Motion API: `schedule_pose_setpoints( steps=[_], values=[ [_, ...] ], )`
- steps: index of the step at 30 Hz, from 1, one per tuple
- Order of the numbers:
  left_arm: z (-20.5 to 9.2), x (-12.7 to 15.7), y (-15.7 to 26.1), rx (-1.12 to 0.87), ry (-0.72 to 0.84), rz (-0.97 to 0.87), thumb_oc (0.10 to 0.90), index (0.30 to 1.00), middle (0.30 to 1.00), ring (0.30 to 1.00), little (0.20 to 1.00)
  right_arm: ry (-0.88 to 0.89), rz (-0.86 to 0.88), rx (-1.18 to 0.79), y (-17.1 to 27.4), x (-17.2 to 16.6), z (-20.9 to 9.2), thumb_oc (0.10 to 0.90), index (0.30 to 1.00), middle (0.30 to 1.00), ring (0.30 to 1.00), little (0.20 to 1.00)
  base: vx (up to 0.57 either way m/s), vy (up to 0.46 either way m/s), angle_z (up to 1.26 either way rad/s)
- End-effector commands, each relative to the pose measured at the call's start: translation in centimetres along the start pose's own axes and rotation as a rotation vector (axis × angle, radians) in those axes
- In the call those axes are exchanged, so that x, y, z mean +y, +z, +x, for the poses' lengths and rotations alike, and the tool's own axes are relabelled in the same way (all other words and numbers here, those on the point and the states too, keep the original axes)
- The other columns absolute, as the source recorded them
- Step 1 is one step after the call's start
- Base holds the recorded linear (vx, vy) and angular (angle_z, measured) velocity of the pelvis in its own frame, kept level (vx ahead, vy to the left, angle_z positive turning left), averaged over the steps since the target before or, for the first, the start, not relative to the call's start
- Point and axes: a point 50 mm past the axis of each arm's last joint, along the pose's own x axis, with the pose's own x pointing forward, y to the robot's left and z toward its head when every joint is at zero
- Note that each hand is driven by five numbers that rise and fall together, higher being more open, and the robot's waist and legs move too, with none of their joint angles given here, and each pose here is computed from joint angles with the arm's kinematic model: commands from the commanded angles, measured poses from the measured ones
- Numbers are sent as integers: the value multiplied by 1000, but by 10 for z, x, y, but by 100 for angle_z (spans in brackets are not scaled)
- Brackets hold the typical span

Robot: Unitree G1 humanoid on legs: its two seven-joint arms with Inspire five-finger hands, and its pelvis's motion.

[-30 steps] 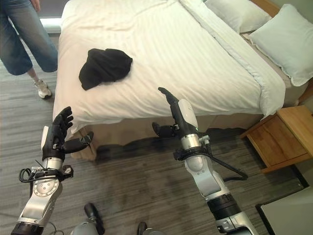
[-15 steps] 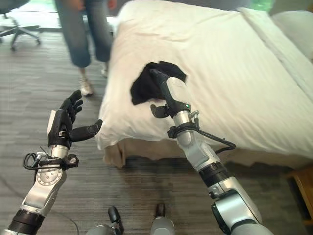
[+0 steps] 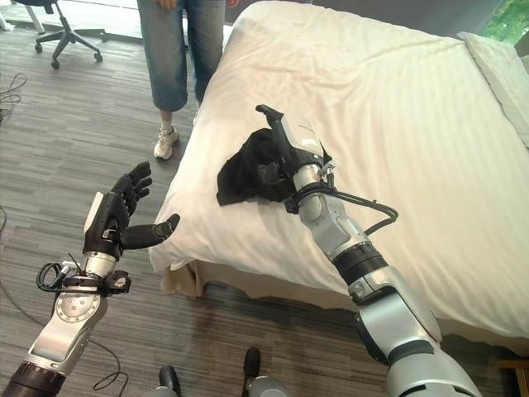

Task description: Pick up bed clothes into laundry basket.

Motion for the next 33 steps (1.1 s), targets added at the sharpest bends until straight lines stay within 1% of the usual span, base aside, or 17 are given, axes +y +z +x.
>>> schedule_pose_setpoints(
  steps=[1, 9, 16, 20, 23, 27, 30, 31, 32, 33],
  values=[
    [7, 0, 52, -282, -56, -14, 800, 900, 900, 900, 900, -189, 32, -175, 52, -43, 28, 800, 900, 900, 900, 900, 81, -57, 36],
    [2, -2, 53, -276, -99, -15, 800, 900, 900, 900, 900, -145, -7, -167, 49, -28, 25, 800, 900, 900, 900, 900, 59, -61, 10],
    [2, -7, 55, -288, -125, -25, 800, 900, 900, 900, 900, -158, 5, -116, 41, -29, 28, 800, 900, 900, 900, 900, 12, -41, 1],
    [3, -7, 57, -297, -137, -27, 800, 900, 900, 900, 900, -179, -25, -87, 36, -36, 32, 800, 900, 900, 900, 900, 17, -37, 8],
    [4, -8, 60, -313, -152, -36, 800, 900, 900, 900, 900, -218, -69, -109, 45, -55, 41, 800, 900, 900, 900, 900, -3, -36, 9],
    [6, -8, 65, -332, -164, -23, 800, 900, 900, 900, 900, -253, -96, -118, 51, -69, 47, 800, 900, 900, 900, 900, -10, -16, 1],
    [6, -9, 66, -339, -164, -29, 800, 900, 900, 900, 900, -265, -89, -116, 52, -72, 49, 800, 900, 900, 900, 900, -11, -30, 0],
    [7, -9, 66, -341, -158, -32, 800, 900, 900, 900, 900, -267, -85, -107, 50, -73, 49, 773, 860, 860, 860, 860, -13, -33, 1],
    [8, -8, 66, -341, -152, -28, 800, 900, 900, 900, 900, -265, -80, -98, 49, -72, 49, 560, 540, 540, 540, 540, -13, -33, 1],
    [8, -8, 66, -341, -152, -28, 800, 900, 900, 900, 900, -265, -80, -98, 49, -72, 49, 400, 300, 300, 300, 300, 0, 0, 0]
  ],
)
